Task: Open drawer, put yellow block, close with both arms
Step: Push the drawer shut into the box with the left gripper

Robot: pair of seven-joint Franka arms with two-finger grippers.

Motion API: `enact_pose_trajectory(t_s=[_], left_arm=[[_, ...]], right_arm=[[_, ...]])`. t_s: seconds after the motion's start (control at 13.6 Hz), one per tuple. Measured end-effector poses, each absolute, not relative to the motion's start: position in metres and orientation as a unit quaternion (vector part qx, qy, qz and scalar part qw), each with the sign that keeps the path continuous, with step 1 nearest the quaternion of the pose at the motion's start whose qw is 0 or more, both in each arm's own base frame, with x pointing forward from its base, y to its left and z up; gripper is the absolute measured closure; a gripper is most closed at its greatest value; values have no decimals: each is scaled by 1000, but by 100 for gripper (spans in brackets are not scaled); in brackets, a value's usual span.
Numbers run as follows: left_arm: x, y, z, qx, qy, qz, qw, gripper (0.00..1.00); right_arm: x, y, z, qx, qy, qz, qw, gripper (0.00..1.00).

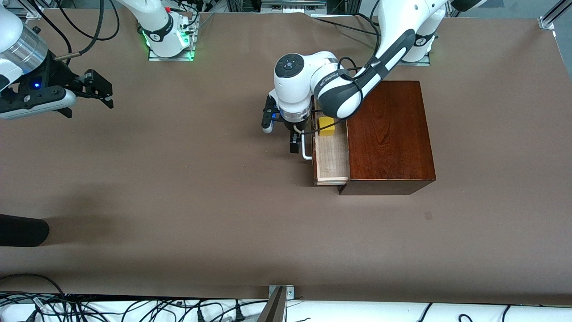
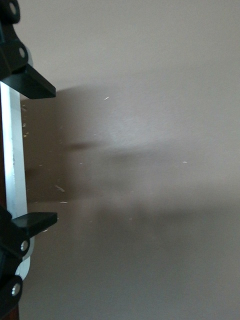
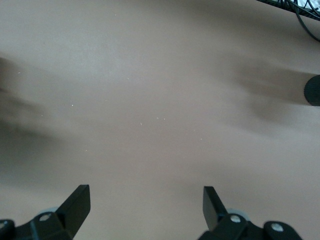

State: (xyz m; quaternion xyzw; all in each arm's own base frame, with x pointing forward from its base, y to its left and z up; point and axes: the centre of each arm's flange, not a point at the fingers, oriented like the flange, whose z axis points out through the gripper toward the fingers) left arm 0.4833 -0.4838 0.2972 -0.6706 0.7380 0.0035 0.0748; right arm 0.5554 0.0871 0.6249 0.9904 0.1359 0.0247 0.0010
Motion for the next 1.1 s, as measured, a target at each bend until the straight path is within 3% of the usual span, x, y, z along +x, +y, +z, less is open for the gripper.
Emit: enact_pose_trajectory(t_s=[0.22, 0.44, 0.66, 1.1], left_arm=[[486, -471, 295, -671, 736, 42, 87, 0], [500, -445, 294, -662, 739, 83, 96, 0], [523, -413, 300, -662, 737, 98, 95, 0], [523, -413, 308, -671, 730, 96, 85, 0]], right_arm=[[555, 87, 626, 991, 136, 23, 1, 0], [548, 81, 619, 994, 111, -13, 2, 0], [547, 76, 615, 995, 94, -27, 3, 0], [547, 76, 614, 995, 93, -29, 3, 0]])
